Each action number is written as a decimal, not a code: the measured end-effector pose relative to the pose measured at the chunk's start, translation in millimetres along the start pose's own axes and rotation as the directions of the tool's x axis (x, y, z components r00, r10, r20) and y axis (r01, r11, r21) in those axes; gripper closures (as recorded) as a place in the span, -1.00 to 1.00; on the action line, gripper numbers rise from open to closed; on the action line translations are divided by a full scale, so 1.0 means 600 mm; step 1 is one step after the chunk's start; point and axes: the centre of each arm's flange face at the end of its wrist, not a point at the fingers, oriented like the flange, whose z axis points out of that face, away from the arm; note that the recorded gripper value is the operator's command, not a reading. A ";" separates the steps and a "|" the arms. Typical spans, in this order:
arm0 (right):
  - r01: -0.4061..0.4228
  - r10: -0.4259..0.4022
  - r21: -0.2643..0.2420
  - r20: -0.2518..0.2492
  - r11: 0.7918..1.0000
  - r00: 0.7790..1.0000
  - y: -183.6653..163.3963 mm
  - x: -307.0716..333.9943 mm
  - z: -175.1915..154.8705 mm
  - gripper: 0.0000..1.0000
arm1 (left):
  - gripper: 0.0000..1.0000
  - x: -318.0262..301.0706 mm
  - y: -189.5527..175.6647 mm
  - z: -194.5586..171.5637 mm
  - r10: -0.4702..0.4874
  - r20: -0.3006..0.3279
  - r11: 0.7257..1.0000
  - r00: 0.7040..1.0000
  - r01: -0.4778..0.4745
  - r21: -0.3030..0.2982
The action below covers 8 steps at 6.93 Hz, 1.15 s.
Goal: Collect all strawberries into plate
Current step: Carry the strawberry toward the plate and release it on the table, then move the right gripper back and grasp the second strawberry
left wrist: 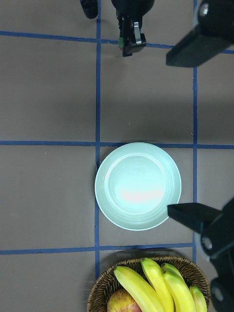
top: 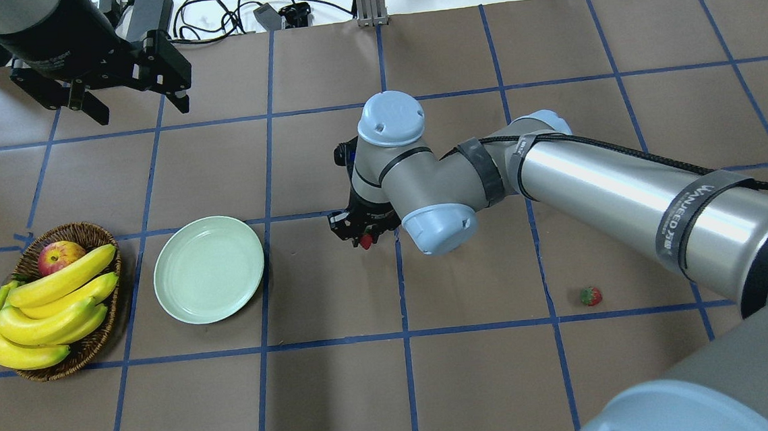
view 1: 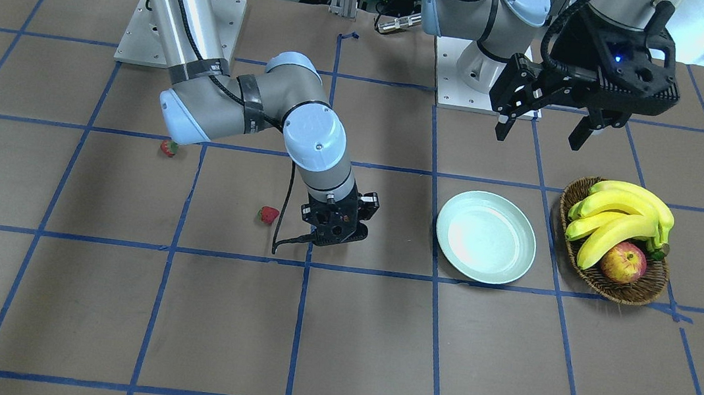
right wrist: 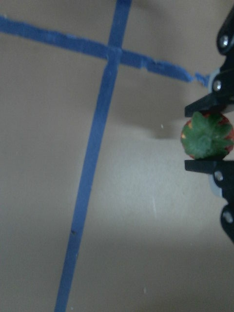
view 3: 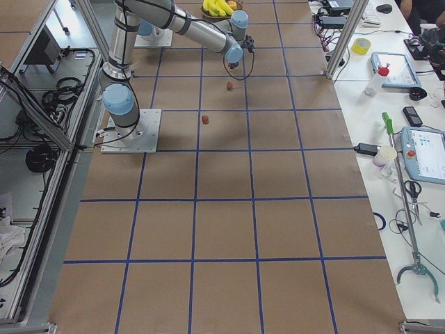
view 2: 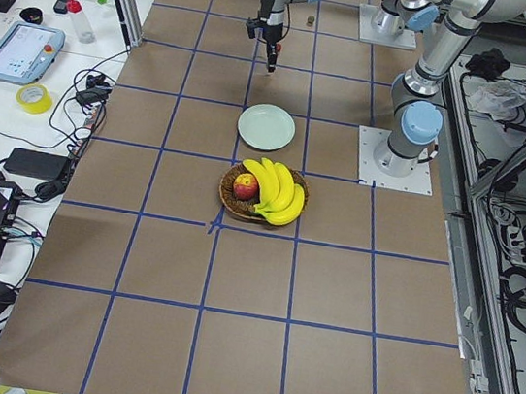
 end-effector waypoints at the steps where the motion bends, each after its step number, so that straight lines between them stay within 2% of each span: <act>1: -0.006 0.006 -0.007 0.003 1.000 1.000 0.005 -0.016 0.014 -1.00 | -1.00 0.000 0.000 -0.001 0.000 0.000 1.000 1.000 0.000 0.001; 3: -0.013 0.013 0.000 -0.008 1.000 1.000 0.007 -0.022 0.007 -1.00 | -1.00 0.000 0.000 -0.001 0.000 0.000 1.000 1.000 0.000 0.003; 4: -0.013 0.013 0.023 -0.025 1.000 1.000 0.005 -0.019 -0.018 -1.00 | -1.00 0.000 0.000 -0.001 0.000 0.000 1.000 1.000 0.000 0.003; 5: -0.015 0.018 0.051 -0.067 0.999 0.998 -0.001 0.002 -0.050 -1.00 | -1.00 0.000 0.000 -0.002 0.000 0.000 1.000 1.000 0.000 0.003; 6: -0.026 0.034 0.061 -0.142 0.998 0.989 -0.006 0.050 -0.084 -0.98 | -1.00 0.000 0.000 -0.001 0.000 0.001 1.000 1.000 0.000 0.003; 7: -0.063 0.072 0.048 -0.215 0.997 0.974 -0.001 0.110 -0.112 -0.94 | -1.00 0.000 0.000 -0.001 0.000 0.001 1.000 1.000 0.000 0.002; 8: -0.104 0.108 0.029 -0.251 0.994 0.962 0.010 0.158 -0.119 -0.88 | -1.00 0.000 0.000 0.000 0.000 0.001 1.000 1.000 0.000 0.002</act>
